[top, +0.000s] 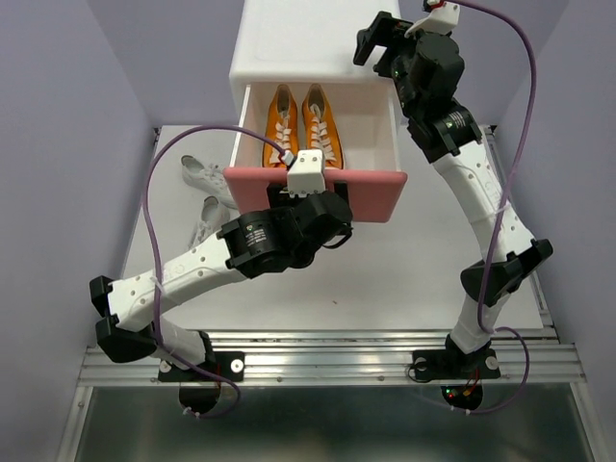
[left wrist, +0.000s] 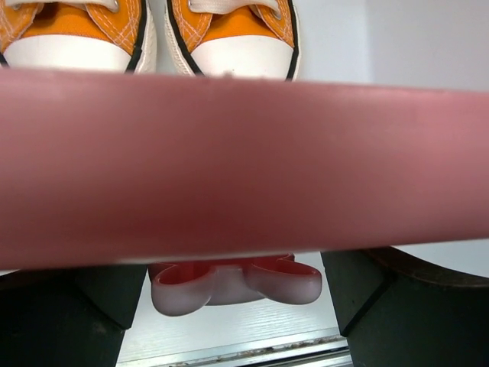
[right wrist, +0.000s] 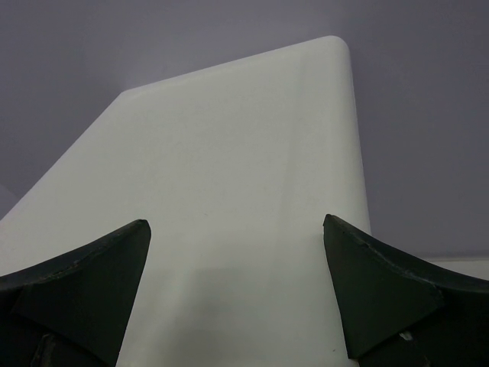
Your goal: Place and organize the shoes in the shoe cabinet
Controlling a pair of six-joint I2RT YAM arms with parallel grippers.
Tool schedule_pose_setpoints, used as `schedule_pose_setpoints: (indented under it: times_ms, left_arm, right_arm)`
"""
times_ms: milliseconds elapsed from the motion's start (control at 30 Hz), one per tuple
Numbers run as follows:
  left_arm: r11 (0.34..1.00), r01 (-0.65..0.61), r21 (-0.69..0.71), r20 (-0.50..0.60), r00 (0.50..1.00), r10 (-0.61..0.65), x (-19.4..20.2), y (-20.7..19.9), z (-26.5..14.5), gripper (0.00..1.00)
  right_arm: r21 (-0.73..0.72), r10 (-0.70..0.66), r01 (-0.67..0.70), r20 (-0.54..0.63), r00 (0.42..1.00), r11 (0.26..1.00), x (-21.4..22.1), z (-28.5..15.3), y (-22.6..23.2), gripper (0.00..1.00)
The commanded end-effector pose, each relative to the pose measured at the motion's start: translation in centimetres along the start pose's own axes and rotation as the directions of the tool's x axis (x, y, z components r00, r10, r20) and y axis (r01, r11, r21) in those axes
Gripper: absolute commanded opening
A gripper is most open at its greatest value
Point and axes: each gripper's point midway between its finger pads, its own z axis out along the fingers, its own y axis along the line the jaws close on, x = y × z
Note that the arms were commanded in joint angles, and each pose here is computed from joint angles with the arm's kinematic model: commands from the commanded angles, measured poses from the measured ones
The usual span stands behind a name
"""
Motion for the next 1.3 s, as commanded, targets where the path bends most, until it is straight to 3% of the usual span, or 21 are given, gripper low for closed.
schedule_pose_setpoints:
  times_ms: [0,267,500,767,1167,1267]
  left_arm:
    - [0.97,0.233,-0.066,0.286,0.936,-0.205,-8.3,0.5,4.8,0.99]
    - [0.942,0.296,-0.161,0.382,0.898,-0.217,-13.2,2.6,10.9,0.99]
    - [0.938,0.335,-0.092,0.457,0.851,-0.259,-16.8,3.1,12.6,0.99]
    - [0.936,0.333,-0.118,0.486,0.841,-0.238,-19.4,4.2,15.8,0.99]
    - [0.957,0.275,-0.097,0.442,0.873,-0.206,-18.3,4.9,15.2,0.99]
    - [0.971,0.239,-0.009,0.408,0.887,-0.214,-18.1,4.2,13.4,0.99]
  right_arm:
    - [0.038,-0.051,0.069,-0.346,0.937,0.997,12.6,-0.2,-1.1,1.0]
    - [0.039,-0.043,0.061,-0.357,0.933,0.997,13.4,0.2,-0.9,1.0]
    - [0.049,-0.054,0.076,-0.351,0.935,0.996,13.1,0.2,-1.3,1.0]
    - [0.049,-0.051,0.073,-0.351,0.935,0.996,13.1,0.1,-1.2,1.0]
    - [0.036,-0.067,0.085,-0.357,0.932,0.996,12.9,-0.5,-1.3,1.0]
    - [0.033,-0.067,0.084,-0.358,0.931,0.996,12.9,-0.6,-1.3,1.0]
